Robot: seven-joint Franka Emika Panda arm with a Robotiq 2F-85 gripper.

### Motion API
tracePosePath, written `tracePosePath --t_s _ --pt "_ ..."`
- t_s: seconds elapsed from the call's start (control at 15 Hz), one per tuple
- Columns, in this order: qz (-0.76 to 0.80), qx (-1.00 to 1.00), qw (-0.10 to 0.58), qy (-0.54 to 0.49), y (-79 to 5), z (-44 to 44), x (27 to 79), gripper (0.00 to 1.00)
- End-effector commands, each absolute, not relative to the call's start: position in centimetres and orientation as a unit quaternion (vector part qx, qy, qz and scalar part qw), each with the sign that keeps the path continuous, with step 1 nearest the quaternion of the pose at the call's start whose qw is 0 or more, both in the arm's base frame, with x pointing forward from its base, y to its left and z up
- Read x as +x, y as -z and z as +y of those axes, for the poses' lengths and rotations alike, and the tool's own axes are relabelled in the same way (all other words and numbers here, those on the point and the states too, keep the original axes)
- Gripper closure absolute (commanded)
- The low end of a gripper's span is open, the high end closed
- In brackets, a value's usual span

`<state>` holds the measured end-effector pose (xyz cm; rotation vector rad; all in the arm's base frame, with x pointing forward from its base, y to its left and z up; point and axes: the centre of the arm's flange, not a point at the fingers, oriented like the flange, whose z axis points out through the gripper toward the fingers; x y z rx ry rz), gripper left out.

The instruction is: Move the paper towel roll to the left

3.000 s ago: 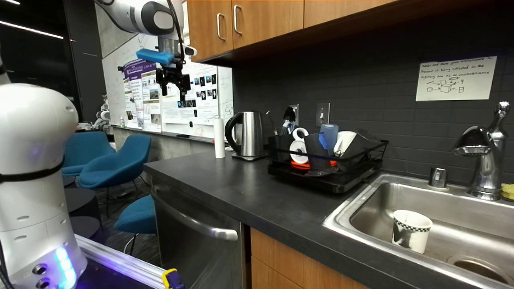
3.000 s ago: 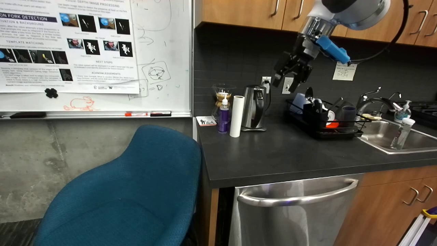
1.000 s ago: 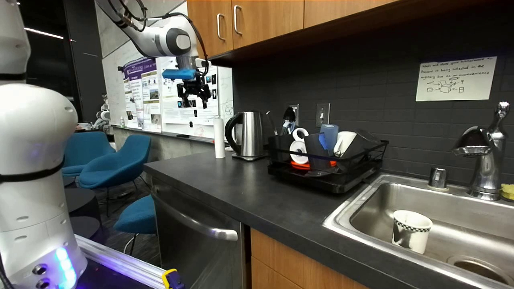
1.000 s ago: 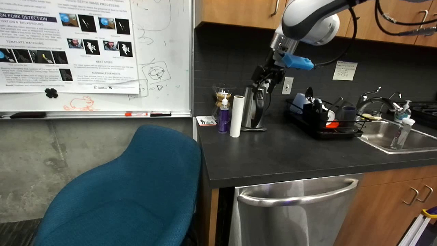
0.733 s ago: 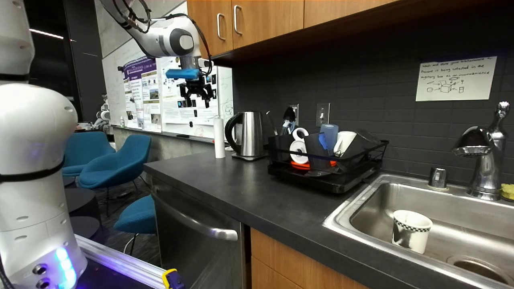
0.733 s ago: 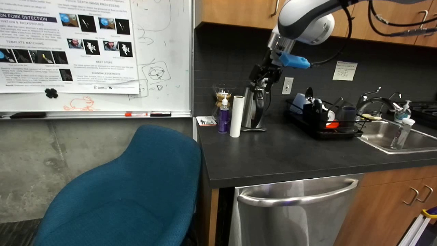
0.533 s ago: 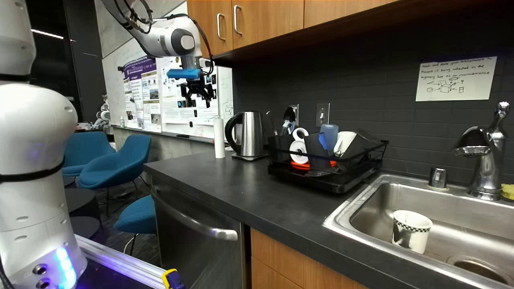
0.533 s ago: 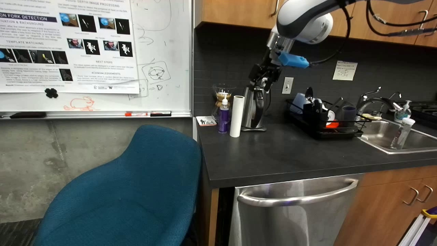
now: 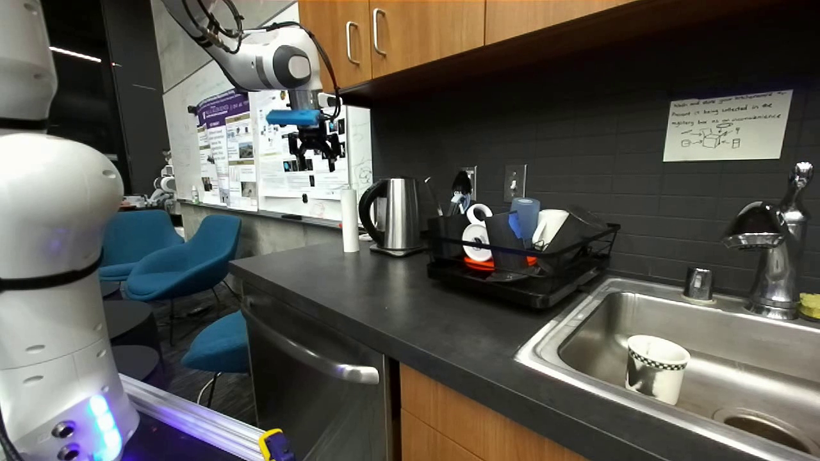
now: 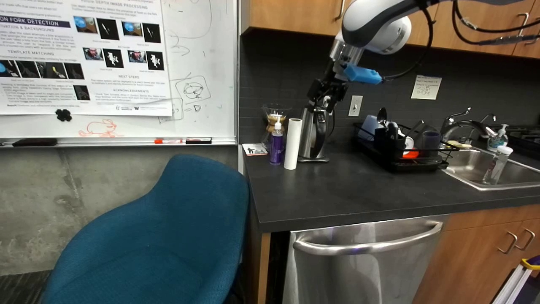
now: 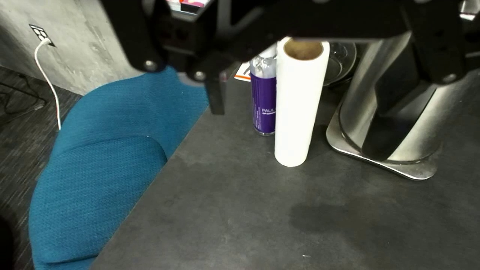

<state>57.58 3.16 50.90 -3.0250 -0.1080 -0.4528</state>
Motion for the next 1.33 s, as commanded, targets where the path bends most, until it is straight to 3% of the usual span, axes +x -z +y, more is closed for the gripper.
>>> tracePosePath --t_s 0.0,1.07,1.13,1.2,1.27 --pt "-0.035 -0.988 0.041 0.148 -50.9 3.2 57.6 0.00" --pt "-0.032 -0.985 0.024 0.167 -49.7 3.6 60.8 0.00" --pt "-0.031 -0.985 0.024 0.168 -49.7 3.7 61.1 0.06" --pt "-0.028 -0.985 0.029 0.170 -49.7 4.1 61.5 0.26" --pt "-0.029 -0.984 0.028 0.174 -49.8 4.5 61.8 0.30"
